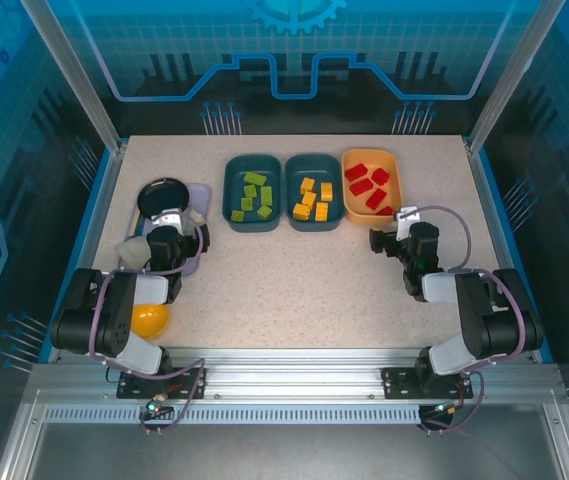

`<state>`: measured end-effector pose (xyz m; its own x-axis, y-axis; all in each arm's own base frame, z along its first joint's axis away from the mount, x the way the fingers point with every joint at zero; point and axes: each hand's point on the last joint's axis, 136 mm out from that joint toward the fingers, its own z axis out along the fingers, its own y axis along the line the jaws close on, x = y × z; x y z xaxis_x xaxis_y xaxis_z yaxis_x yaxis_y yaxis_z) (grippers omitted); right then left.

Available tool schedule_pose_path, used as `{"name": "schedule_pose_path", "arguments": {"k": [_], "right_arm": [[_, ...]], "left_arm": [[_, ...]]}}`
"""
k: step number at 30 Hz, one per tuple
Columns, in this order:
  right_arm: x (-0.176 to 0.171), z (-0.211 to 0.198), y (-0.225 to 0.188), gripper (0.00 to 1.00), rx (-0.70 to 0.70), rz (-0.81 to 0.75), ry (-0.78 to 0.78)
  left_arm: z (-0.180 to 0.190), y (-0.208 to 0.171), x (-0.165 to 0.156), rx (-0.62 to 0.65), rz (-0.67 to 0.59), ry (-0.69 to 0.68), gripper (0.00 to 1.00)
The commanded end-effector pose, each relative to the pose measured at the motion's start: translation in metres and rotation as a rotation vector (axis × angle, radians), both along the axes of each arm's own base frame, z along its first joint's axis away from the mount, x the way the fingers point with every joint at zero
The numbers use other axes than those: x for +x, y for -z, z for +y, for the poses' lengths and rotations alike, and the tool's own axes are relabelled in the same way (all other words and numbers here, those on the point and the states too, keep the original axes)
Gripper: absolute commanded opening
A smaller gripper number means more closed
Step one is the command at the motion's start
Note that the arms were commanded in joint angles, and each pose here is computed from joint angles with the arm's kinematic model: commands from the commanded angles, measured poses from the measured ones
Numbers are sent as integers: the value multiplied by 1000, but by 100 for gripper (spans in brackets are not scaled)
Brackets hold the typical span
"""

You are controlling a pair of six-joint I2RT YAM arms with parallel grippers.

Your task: Sort the legos into containers by color

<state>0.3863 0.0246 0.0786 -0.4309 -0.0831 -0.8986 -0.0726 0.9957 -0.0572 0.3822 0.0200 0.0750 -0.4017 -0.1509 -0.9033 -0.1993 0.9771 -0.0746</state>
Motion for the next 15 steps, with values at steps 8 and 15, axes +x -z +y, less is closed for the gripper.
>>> {"name": "schedule_pose_path", "arguments": {"k": [8,15], "right_arm": [[10,-1,-16,100,-15,-58,9],[10,-1,-16,100,-10,-59,4]], "left_arm": [[-2,-17,10,18,-60,11,99],[-2,-17,10,17,-60,11,99]]}}
